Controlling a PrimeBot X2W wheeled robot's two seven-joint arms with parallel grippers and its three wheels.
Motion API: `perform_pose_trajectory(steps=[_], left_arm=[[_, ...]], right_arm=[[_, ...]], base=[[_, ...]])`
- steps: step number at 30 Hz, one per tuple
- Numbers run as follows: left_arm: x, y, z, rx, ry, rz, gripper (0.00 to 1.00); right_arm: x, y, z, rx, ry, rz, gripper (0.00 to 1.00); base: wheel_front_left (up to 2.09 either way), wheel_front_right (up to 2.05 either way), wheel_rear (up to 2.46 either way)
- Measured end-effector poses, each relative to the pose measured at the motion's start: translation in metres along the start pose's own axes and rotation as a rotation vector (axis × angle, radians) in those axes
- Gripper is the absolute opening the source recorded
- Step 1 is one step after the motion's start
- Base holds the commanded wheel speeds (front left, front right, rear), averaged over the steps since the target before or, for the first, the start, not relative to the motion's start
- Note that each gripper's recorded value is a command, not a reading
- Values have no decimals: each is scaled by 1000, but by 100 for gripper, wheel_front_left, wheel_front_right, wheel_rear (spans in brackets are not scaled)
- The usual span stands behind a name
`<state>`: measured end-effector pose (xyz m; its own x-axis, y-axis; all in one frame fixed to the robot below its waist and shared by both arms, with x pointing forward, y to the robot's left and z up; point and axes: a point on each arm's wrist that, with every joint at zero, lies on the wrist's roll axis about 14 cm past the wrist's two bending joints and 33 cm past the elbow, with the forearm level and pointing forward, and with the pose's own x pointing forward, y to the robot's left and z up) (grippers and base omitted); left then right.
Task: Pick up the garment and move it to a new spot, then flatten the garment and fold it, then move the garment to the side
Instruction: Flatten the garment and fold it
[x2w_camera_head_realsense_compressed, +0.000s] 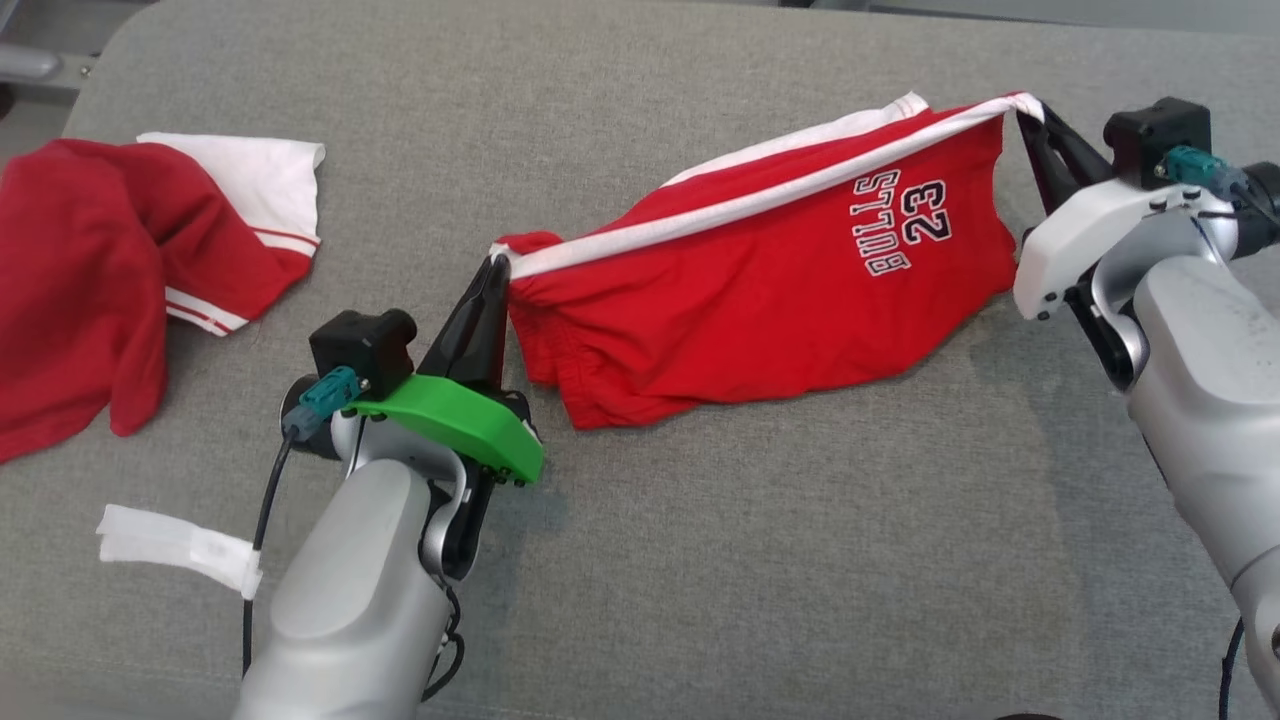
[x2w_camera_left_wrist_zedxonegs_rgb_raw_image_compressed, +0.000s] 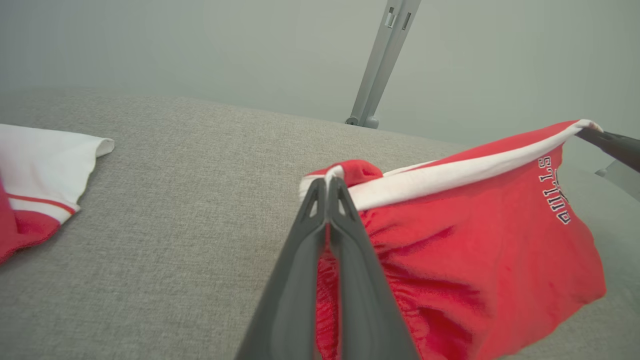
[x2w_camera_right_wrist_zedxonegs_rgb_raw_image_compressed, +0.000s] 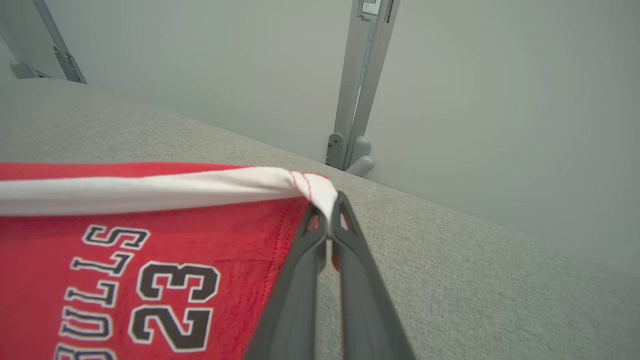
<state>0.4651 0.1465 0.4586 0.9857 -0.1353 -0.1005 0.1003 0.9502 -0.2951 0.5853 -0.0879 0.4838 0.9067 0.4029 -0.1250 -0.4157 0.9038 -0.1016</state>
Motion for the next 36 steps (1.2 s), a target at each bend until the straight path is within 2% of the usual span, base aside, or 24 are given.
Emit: perform_pose_trajectory(steps=[13, 14, 15, 16, 20, 24, 31, 36], left_arm=[[30, 18, -22, -16, 70, 58, 0], [31, 19, -22, -17, 71, 60, 17], [33, 20, -22, -14, 72, 59, 81], [34, 21, -23, -13, 72, 61, 100], [38, 24, -23, -2, 66, 72, 100], [39, 28, -10, 40, 24, 94, 100], [17, 32, -11, 49, 13, 127, 100], [-2, 31, -13, 35, 7, 142, 100]], right_arm=[[58, 11, -49, -4, 102, 43, 0], [62, 14, -51, -6, 106, 51, 0], [66, 16, -52, -3, 106, 55, 64], [69, 18, -53, 6, 107, 55, 100], [74, 18, -63, 24, 117, 51, 100], [75, 12, -52, 52, 66, 31, 100], [47, 15, -46, 161, 13, 5, 100], [15, 27, -69, 237, 66, 3, 100]], base=[[0, 0, 0], [0, 0, 0], [0, 0, 0], [0, 0, 0], [0, 0, 0], [0, 0, 0], [0, 0, 0], [0, 0, 0]])
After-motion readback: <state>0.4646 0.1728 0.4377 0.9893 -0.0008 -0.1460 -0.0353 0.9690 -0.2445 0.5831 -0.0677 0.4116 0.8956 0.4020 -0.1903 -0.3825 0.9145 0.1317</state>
